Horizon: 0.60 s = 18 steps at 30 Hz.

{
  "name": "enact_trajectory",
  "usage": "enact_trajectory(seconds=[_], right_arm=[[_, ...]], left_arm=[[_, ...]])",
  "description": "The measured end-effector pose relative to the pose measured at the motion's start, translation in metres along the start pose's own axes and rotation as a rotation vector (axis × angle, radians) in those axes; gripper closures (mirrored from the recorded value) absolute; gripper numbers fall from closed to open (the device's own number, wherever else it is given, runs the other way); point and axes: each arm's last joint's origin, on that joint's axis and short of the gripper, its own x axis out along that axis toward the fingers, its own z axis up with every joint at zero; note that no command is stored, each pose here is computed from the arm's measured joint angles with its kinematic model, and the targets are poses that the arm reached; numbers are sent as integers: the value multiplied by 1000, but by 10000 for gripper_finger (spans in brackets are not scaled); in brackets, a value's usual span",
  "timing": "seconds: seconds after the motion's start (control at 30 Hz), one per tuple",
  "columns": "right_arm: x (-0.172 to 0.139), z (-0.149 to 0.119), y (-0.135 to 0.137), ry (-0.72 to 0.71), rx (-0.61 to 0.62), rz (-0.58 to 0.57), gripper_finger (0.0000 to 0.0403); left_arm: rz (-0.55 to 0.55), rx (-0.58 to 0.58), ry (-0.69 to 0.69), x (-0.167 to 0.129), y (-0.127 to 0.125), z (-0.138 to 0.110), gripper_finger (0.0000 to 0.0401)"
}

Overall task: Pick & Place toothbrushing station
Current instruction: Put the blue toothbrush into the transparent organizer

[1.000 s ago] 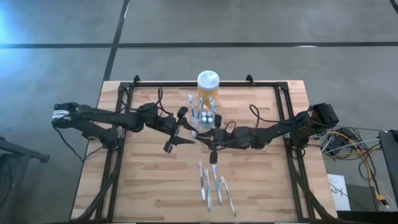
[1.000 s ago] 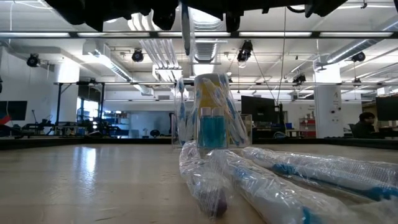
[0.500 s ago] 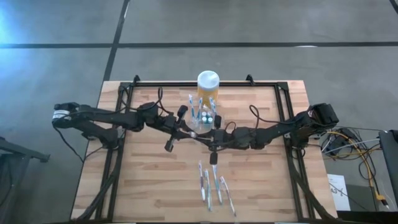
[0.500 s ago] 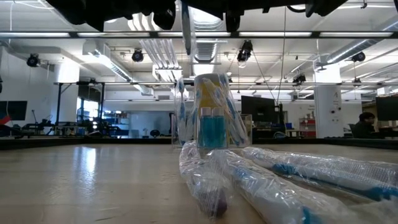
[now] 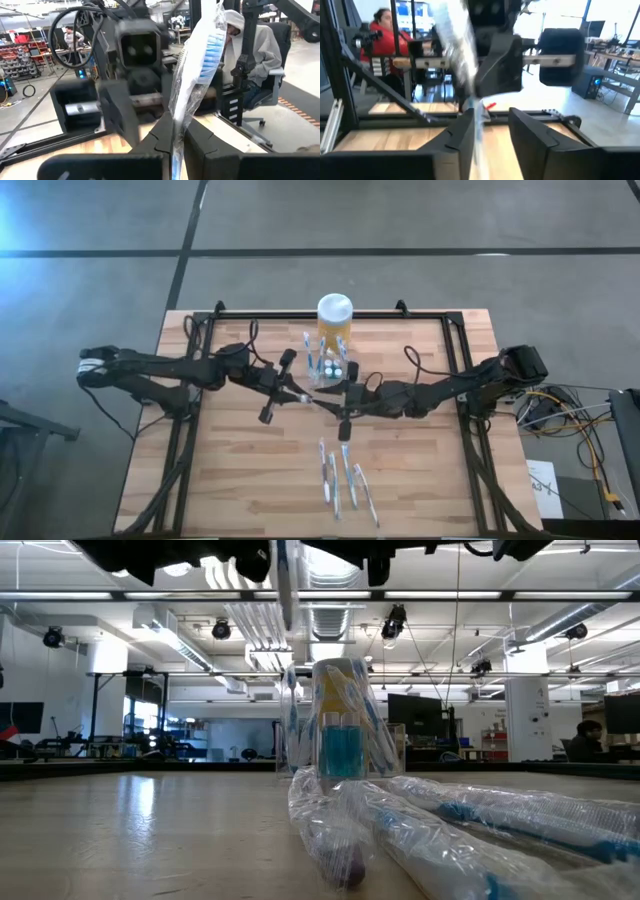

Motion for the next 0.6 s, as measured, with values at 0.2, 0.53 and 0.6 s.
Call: enact_trajectory(seconds=[0.2, 0.53, 0.6], right_arm=[[-13, 14, -5, 40, -23, 1, 249], [-79, 41, -41, -33, 19, 68, 281], [-96, 41, -51, -88, 65, 137, 300]], left_arm=[[8, 29, 13, -23, -6, 18, 381], [127, 100, 5, -81, -28, 29, 381], [145, 111, -24, -92, -32, 29, 381]])
